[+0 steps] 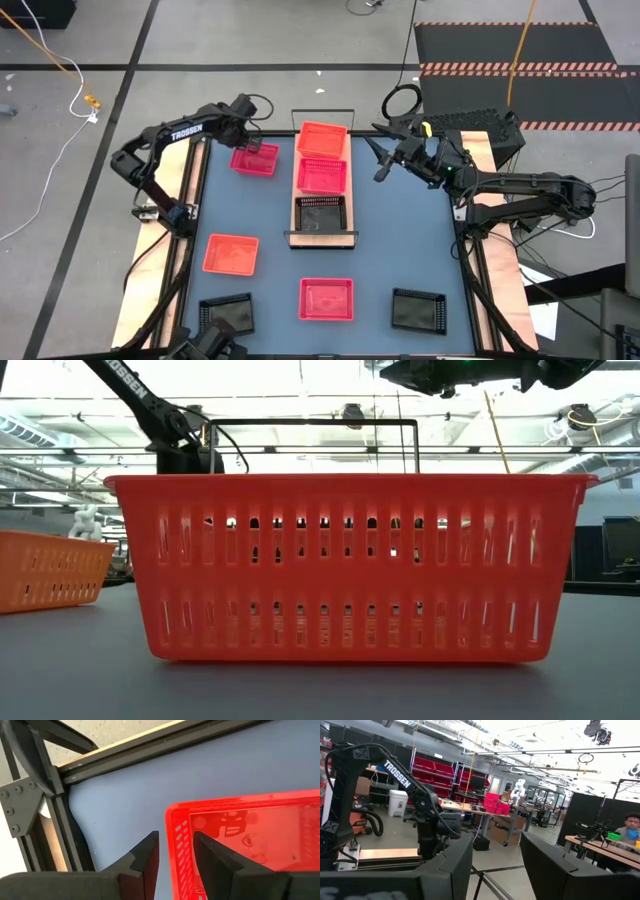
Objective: Stack baskets on shelf by color
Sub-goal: Stack the top red bin on the red bin on the shelf
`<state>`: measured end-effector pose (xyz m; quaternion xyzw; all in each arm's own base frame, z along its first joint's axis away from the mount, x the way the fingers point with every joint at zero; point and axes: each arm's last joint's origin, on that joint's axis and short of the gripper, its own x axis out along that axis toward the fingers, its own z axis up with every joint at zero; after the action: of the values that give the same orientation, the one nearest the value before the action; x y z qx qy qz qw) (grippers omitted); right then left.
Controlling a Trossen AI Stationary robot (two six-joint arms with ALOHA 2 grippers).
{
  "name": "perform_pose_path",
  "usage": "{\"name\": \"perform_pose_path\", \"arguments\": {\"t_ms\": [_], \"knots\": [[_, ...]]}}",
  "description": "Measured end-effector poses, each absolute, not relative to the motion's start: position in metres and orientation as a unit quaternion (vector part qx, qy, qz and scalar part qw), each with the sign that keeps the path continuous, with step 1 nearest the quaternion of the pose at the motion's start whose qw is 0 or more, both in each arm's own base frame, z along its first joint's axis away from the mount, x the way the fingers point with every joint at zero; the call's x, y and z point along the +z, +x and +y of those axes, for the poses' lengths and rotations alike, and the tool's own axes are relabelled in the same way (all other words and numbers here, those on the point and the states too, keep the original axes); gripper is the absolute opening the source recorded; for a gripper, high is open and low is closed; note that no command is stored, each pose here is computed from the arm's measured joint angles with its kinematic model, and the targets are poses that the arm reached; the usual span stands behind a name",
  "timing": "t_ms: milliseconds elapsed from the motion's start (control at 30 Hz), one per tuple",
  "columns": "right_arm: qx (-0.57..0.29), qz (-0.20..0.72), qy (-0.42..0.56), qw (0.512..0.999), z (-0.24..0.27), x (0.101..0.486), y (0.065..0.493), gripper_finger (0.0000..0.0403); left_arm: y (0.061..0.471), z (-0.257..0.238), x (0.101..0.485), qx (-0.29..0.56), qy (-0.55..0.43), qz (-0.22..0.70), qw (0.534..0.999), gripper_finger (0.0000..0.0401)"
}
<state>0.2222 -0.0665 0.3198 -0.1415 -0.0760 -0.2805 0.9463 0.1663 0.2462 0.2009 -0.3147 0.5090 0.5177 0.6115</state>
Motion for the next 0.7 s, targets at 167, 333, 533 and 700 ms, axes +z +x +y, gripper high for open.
{"name": "perform_pose_path", "arguments": {"t_ms": [167,333,533,700], "knots": [[-0.28,-0.076,-0.142,0.946,-0.066,0.32,0.222,0.016,0.167,0.249,0.192,0.514,-0.319,0.521,0.602,0.0124],[-0.28,-0.076,-0.142,0.946,-0.066,0.32,0.222,0.016,0.168,0.25,0.188,0.512,-0.321,0.527,0.598,0.0124],[-0.281,-0.076,-0.142,0.946,-0.066,0.32,0.222,0.016,0.168,0.25,0.188,0.511,-0.32,0.528,0.598,0.0119],[-0.28,-0.076,-0.142,0.946,-0.066,0.32,0.222,0.016,0.168,0.25,0.188,0.511,-0.321,0.53,0.597,0.0044]]}}
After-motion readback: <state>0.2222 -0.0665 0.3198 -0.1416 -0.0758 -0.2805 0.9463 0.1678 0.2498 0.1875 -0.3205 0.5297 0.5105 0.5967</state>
